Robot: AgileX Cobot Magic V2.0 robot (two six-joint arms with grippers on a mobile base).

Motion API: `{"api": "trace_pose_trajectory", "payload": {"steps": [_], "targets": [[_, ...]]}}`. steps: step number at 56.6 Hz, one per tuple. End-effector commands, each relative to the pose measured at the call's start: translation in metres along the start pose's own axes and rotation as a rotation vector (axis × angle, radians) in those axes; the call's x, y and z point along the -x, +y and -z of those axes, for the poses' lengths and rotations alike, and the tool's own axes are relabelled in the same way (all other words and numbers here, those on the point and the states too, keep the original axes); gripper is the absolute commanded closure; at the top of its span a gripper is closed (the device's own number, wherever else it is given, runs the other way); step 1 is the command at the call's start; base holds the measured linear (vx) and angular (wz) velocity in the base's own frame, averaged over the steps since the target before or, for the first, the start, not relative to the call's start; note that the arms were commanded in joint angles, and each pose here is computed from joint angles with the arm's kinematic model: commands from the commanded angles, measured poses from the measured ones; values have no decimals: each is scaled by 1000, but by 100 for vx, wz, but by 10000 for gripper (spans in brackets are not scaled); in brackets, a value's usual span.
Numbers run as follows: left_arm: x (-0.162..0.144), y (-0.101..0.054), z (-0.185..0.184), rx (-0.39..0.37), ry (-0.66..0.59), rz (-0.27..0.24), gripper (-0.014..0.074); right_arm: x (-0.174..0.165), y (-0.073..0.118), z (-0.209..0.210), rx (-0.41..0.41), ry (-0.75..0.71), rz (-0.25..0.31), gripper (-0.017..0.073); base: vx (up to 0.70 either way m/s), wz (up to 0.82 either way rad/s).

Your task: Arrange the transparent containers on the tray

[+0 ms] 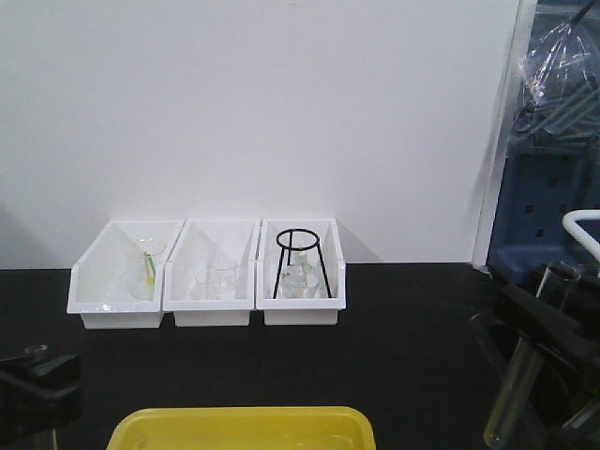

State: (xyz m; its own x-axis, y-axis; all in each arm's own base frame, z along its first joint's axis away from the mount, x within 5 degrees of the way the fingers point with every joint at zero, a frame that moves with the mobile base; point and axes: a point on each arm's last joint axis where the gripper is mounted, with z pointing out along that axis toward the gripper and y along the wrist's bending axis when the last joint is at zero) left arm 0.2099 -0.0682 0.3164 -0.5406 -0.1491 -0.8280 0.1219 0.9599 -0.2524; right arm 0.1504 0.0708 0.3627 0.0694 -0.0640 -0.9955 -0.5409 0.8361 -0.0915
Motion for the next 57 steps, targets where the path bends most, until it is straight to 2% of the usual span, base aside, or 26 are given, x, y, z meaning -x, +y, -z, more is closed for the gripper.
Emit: {"api": "trace_pose_trajectory", "payload": {"steps": [1,6,17,23,30,33,43,57], "targets": [[22,-12,-23,0,75,38,597,10,0,-2,13,-30,-29,571,0,0],[25,-20,-62,2,213,45,597,7,-1,-6,14,-16,-35,571,0,0],[15,-38,-136,-96,447,85,597,6,-1,-8,15,-9,-35,571,0,0],[8,-42,-162,-125,541,95,597,5,-2,-8,7,-5,-33,571,0,0],[2,-43,-182,-120,603,93,596,5,-3,-8,-5,-2,-33,571,0,0],[-1,-40,-186,-107,611,103,594,5,-3,-8,-5,-2,-33,571,0,0],[-13,-28,-193,28,678,135,594,5,-3,-8,-5,-2,-33,571,0,0],[-20,-15,-193,167,733,122,586,5,-3,-8,-5,-2,-33,571,0,0]]}}
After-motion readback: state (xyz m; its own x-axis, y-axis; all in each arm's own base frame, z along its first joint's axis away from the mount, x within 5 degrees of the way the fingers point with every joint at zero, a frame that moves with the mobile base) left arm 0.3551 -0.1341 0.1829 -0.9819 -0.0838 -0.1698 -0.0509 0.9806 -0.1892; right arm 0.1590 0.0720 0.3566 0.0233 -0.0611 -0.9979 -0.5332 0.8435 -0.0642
